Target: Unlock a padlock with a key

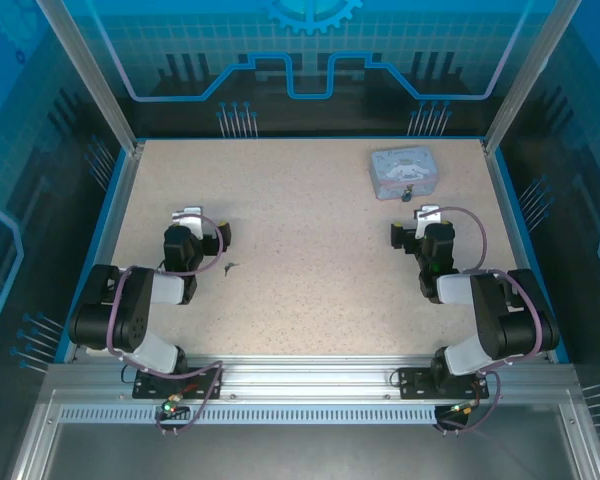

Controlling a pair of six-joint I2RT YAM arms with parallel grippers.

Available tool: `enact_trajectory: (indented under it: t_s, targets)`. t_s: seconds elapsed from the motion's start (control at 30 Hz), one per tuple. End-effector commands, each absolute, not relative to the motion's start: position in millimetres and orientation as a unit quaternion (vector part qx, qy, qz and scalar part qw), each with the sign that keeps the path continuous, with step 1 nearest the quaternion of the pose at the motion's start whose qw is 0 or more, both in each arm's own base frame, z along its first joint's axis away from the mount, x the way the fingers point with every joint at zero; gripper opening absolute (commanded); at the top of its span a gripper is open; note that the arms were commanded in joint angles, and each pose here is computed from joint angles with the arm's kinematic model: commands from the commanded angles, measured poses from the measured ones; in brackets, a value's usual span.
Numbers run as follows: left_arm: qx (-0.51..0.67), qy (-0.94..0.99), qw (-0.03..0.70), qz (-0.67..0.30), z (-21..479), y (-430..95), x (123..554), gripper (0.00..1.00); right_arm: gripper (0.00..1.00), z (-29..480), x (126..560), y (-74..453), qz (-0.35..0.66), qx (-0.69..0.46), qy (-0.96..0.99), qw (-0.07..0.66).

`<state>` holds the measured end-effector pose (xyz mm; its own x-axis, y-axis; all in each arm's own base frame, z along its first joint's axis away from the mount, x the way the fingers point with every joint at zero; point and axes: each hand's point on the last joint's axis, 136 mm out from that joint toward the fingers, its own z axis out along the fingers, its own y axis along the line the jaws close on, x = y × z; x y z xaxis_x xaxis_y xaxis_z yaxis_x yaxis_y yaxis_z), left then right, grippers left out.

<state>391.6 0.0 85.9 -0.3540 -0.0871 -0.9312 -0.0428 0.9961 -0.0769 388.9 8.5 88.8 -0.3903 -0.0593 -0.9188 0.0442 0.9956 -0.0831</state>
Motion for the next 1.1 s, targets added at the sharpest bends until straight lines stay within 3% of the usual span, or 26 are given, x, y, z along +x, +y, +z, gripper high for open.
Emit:
enact_trajectory:
  t_s: [0.0, 0.83, 1.07]
  targets:
    - [-0.040, 0.816, 0.577, -0.022, 94.3, -0.4, 397.9, 0.99, 1.00, 96.2, 393.6, 5.3, -0.051, 0.004, 0.826, 0.562]
    - [-0.044, 0.817, 0.575, -0.032, 93.6, 1.3, 397.8, 0.99, 1.00, 96.2, 393.7, 4.8, -0.047, 0.004, 0.826, 0.562]
    - [-0.076, 0.809, 0.583, -0.007, 115.5, 14.1, 389.3, 0.99, 1.00, 132.6, 379.1, 8.7, -0.077, 0.012, 0.831, 0.551]
